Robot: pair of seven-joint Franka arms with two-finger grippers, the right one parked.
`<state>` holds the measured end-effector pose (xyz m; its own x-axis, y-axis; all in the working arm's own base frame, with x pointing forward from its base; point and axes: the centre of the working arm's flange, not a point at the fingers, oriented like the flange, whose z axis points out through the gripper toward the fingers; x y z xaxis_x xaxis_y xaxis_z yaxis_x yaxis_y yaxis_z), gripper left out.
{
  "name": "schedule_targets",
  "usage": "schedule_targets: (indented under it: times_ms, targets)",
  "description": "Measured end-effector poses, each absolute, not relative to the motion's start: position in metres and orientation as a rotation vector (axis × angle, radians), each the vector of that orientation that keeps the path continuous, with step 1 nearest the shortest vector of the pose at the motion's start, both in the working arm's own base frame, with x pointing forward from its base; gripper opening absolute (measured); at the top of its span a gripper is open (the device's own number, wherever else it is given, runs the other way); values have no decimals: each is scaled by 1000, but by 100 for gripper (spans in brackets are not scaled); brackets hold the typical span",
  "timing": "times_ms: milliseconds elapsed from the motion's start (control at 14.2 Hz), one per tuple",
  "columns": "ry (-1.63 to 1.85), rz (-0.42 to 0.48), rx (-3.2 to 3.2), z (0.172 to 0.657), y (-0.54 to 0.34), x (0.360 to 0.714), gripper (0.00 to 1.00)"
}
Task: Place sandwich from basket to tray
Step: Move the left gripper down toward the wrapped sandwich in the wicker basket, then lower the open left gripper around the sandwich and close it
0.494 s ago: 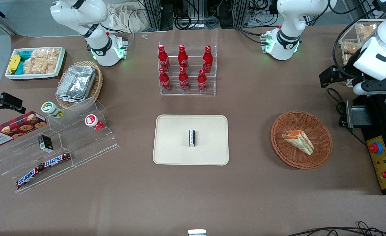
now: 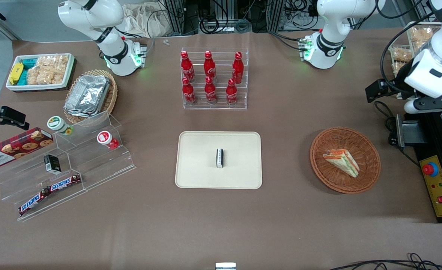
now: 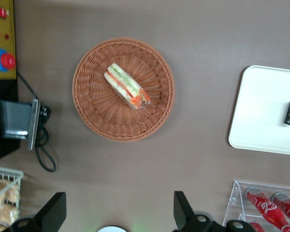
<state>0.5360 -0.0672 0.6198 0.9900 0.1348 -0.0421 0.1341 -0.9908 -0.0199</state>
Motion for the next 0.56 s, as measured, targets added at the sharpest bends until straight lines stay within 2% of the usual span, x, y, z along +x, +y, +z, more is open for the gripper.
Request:
schedule_targets:
  times_ms: [212, 565]
  targets:
    - [-425, 129, -3088, 588, -30, 544, 100]
    - [-642, 125, -3058, 508, 17, 551, 100]
